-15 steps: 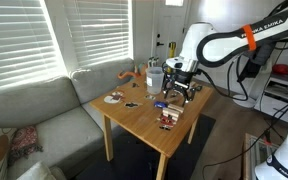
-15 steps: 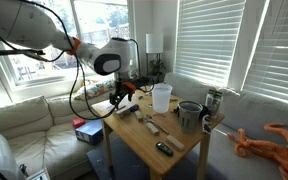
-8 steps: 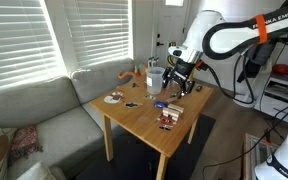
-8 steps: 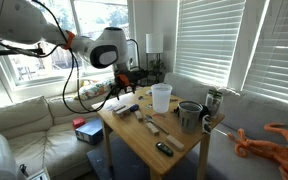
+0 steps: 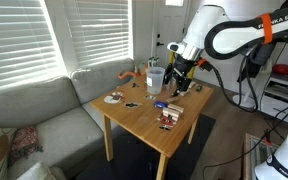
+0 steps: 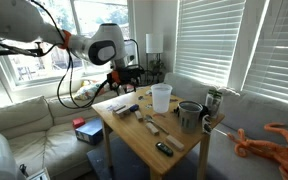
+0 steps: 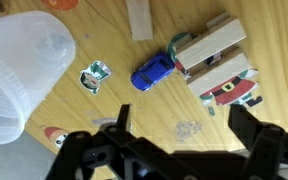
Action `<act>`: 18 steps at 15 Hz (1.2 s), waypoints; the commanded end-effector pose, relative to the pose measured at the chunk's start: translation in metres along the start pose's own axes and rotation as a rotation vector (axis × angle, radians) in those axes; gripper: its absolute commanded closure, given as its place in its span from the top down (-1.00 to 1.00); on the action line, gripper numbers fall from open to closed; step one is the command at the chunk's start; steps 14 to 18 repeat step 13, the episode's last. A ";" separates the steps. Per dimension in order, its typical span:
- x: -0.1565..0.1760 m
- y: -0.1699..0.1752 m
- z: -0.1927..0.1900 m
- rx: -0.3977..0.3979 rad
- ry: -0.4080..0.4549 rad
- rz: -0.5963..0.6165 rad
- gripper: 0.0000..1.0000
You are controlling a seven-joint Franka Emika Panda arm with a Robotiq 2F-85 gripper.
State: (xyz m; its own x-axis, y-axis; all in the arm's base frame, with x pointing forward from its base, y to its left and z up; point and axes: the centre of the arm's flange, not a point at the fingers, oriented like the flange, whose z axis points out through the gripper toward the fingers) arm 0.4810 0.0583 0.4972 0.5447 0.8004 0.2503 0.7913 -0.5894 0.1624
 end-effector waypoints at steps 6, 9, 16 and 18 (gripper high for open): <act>0.020 -0.016 -0.010 0.025 -0.055 0.165 1.00; 0.022 -0.017 -0.011 0.024 -0.052 0.178 1.00; 0.017 -0.015 -0.006 0.025 -0.041 0.166 1.00; 0.017 -0.015 -0.006 0.025 -0.041 0.166 1.00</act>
